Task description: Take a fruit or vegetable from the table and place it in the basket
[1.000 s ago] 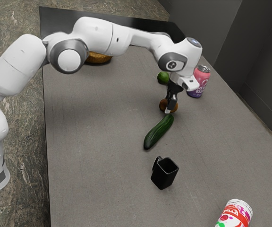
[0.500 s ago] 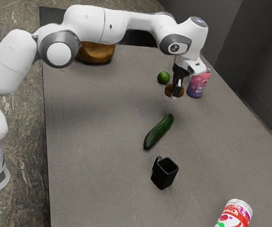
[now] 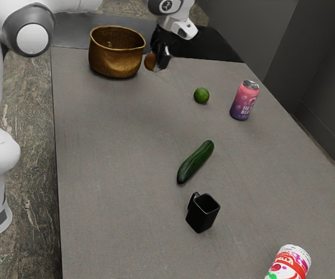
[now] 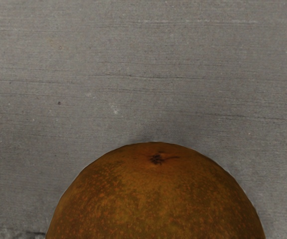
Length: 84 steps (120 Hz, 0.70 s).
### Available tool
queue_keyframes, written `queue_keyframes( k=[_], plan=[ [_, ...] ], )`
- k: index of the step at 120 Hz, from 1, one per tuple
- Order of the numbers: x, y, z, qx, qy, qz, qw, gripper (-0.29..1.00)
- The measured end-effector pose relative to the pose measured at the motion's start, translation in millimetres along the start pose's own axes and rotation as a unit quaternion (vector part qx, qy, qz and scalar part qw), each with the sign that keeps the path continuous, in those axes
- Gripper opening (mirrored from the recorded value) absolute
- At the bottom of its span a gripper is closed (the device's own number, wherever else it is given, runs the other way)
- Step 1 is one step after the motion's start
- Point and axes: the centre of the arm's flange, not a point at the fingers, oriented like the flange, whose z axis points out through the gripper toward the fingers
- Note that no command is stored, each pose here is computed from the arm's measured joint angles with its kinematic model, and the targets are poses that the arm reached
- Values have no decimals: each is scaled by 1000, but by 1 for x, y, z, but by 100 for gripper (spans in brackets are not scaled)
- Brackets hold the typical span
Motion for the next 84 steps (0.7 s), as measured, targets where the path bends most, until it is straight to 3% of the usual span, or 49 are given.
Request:
queue_keyframes(
  k=[49, 65, 84],
  plan=[
    [-88, -231, 36, 18, 24, -151, 988, 27],
    [-108, -274, 62, 27, 34, -166, 985, 27],
    [-93, -292, 84, 48, 74, -149, 985, 27]
  ],
)
